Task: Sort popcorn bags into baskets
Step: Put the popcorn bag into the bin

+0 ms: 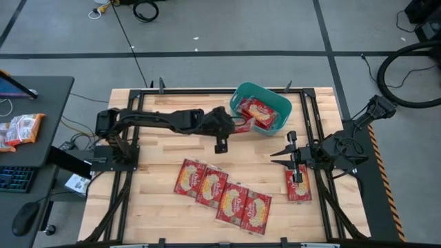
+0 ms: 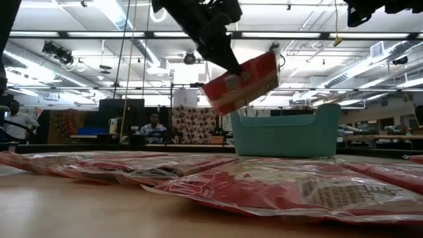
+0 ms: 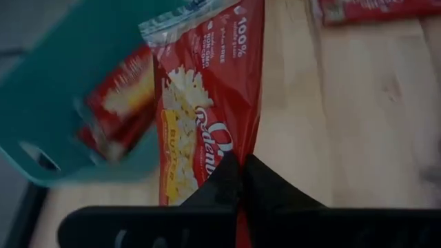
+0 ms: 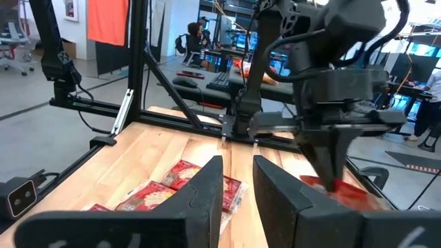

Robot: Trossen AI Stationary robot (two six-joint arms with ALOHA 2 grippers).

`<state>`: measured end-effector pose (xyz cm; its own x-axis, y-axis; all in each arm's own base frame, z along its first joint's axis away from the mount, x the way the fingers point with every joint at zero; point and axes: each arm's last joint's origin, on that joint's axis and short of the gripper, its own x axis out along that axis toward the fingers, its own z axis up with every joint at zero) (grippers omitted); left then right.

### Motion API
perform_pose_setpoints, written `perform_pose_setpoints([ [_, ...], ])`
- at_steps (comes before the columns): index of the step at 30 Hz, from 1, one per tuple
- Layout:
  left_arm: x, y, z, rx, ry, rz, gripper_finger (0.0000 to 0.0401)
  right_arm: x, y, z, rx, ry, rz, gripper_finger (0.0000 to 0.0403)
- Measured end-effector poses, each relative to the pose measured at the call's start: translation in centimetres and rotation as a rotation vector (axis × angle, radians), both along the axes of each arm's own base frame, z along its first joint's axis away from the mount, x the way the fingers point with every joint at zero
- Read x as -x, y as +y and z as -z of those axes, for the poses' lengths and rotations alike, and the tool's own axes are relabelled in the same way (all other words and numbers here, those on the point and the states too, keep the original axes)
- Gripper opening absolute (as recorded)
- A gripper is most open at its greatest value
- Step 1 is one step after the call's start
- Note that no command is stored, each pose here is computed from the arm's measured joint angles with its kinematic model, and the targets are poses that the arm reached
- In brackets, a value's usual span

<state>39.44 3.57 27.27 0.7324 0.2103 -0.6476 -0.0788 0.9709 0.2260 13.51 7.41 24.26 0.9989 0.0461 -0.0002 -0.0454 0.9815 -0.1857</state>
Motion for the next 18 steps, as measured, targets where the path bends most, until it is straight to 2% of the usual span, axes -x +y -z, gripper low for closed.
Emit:
perform_pose_setpoints([
  [6, -3.0, 0.7, 1.0, -0.123, -0.183, 0.056, 0.0009, 0.0, 0.0, 0.0, 0.006, -0.003, 0.001, 0.0086],
  [12, -5.5, 2.0, 4.1, -0.315, -0.229, 0.124, 0.001, 0.0, 0.0, 0.0, 0.009, -0.003, 0.002, 0.0086],
  [15, -6.3, 2.8, 5.5, -0.419, -0.232, 0.095, 0.0011, 0.0, 0.0, 0.0, 0.015, -0.003, 0.002, 0.0086],
  [18, -6.8, 4.0, 6.5, -0.466, -0.251, 0.049, 0.0012, -0.1, 0.0, 0.0, 0.019, 0.0, 0.003, 0.0086],
])
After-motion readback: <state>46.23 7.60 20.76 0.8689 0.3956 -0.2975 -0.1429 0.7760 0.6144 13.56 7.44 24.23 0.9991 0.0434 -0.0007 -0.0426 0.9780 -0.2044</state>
